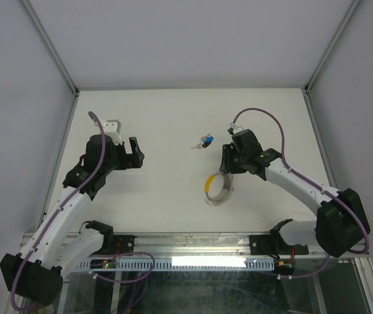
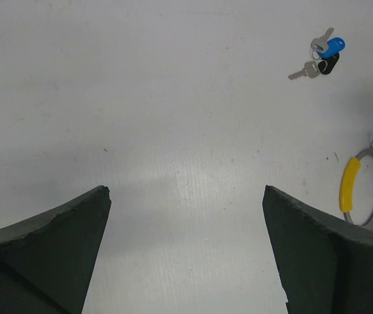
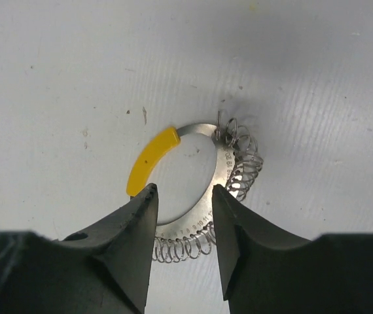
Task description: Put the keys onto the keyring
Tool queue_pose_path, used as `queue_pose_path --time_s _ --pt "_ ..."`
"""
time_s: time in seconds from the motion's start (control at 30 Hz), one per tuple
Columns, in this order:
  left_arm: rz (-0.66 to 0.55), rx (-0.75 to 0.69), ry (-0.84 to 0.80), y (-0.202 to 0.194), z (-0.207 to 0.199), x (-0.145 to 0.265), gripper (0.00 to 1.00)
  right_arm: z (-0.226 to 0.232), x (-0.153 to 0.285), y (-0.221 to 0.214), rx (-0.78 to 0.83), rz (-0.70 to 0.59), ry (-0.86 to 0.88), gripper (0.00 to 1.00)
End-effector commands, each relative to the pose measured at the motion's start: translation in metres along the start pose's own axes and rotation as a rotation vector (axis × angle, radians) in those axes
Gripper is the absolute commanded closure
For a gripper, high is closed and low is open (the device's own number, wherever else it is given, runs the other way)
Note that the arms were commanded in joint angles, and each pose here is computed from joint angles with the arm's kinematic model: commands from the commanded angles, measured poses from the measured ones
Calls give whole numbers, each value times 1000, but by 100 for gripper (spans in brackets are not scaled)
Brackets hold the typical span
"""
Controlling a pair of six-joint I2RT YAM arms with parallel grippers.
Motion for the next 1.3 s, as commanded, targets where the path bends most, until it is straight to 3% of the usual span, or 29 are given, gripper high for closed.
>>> queue_pose_path --time_s 0.0,0.47,1.0,1.27 --pt "-49 -24 -82 7 -10 7 1 4 -8 29 64 -66 35 60" --pt "-48 -22 -90 7 -10 8 1 -3 -49 42 75 26 -53 63" --pt "-45 -22 -88 6 -10 7 2 -5 -71 31 65 100 -37 65" --pt "-43 -23 -88 6 -10 7 2 -5 -76 27 60 121 -34 71"
Point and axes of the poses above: each gripper's point midway between its finger pads, its own x axis back along the fingers, its own z axis along the line the jaws close on, y = z × x, the point moved 9 cm from there along x, back along the fingers, and after that the axes turned 13 degrees about x, right-handed, at the moved point
